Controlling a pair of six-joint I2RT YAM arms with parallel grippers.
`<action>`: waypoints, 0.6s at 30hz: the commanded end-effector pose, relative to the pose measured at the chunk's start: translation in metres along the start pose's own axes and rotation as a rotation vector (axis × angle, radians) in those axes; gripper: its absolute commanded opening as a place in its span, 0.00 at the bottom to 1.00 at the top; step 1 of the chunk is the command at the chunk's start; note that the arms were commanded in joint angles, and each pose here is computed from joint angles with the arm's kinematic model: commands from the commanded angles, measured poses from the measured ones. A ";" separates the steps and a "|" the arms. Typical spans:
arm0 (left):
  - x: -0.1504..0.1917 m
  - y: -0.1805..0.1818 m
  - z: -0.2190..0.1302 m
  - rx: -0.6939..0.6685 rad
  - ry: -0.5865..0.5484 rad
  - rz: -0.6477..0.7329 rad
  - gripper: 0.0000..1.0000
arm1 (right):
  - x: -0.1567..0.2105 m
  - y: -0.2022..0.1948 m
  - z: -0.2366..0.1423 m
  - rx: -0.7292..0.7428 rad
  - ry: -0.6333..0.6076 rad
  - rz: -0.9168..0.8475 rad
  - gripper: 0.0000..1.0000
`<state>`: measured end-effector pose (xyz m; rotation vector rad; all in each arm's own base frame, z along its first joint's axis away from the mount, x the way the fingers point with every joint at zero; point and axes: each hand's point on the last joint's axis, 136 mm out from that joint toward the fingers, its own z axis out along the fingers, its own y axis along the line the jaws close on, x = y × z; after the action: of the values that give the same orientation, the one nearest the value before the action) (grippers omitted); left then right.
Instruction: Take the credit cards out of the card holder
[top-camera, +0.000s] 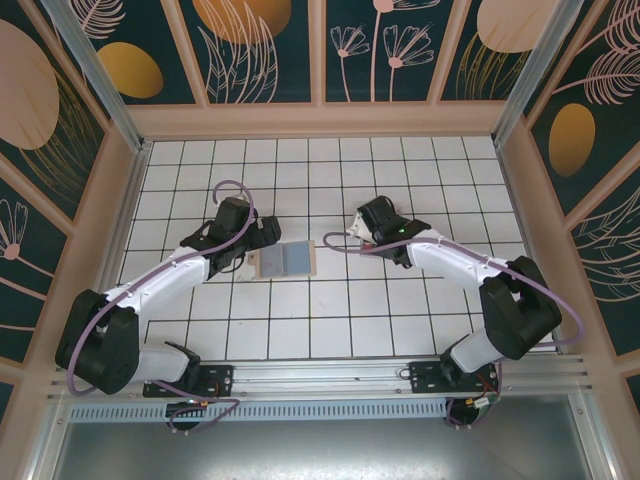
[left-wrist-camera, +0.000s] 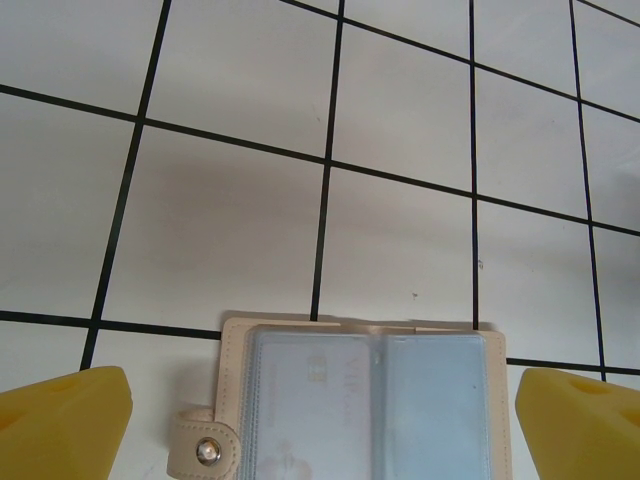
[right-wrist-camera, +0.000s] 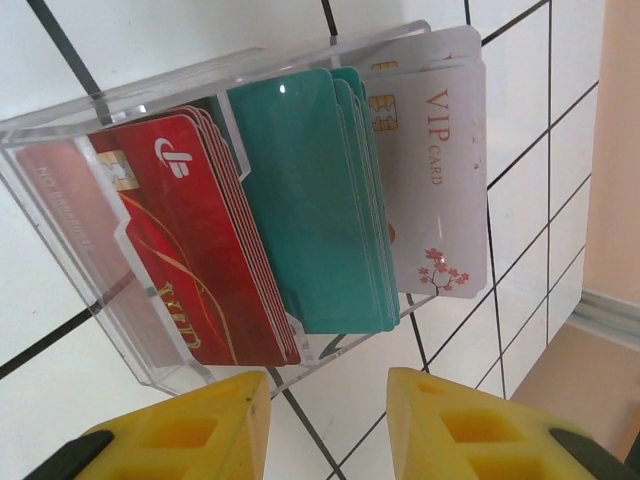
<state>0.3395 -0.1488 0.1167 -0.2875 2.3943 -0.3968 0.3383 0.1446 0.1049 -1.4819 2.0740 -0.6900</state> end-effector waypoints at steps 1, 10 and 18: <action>-0.005 0.003 -0.004 -0.006 -0.032 -0.018 0.98 | -0.014 -0.022 -0.005 0.042 -0.036 0.117 0.35; 0.005 0.012 -0.002 -0.041 -0.003 -0.034 0.98 | -0.082 -0.027 -0.022 -0.182 -0.231 0.603 0.00; 0.028 0.013 0.003 -0.016 0.084 -0.023 0.95 | -0.140 0.006 -0.028 -0.473 -0.266 0.967 0.00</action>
<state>0.3298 -0.1449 0.1019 -0.3184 2.4342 -0.3886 0.3624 0.2492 0.1338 -0.7586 2.3400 0.0819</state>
